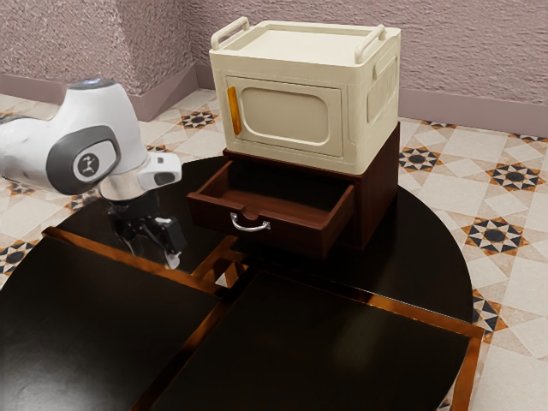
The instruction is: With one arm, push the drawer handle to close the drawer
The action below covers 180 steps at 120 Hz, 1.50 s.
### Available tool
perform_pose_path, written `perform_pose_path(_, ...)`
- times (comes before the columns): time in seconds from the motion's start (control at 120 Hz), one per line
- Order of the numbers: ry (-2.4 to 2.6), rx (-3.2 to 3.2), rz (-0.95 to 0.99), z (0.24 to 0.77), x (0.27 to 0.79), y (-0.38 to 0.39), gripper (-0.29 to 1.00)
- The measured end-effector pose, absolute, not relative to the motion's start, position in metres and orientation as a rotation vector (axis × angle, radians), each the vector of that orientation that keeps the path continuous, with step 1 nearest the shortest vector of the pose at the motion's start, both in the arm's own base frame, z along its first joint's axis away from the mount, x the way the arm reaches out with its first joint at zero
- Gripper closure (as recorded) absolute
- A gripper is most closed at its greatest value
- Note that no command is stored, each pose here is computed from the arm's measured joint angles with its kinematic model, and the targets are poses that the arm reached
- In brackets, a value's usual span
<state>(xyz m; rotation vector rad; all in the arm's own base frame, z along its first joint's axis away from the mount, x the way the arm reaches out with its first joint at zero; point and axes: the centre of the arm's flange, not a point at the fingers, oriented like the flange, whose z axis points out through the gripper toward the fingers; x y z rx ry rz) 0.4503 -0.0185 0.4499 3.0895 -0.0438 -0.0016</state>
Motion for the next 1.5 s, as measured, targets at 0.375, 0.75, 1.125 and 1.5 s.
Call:
perform_pose_path(0.375, 0.110, 3.025, 0.124, 0.432, 0.488, -0.046, 0.02)
perform_pose_path(0.75, 0.173, 3.017, 0.191, 0.425, 0.496, -0.046, 0.02)
perform_pose_path(1.125, 0.185, 3.032, 0.220, 0.404, 0.558, -0.057, 0.29)
perform_pose_path(1.5, 0.014, 3.140, 0.236, 0.369, 0.619, -0.062, 0.73)
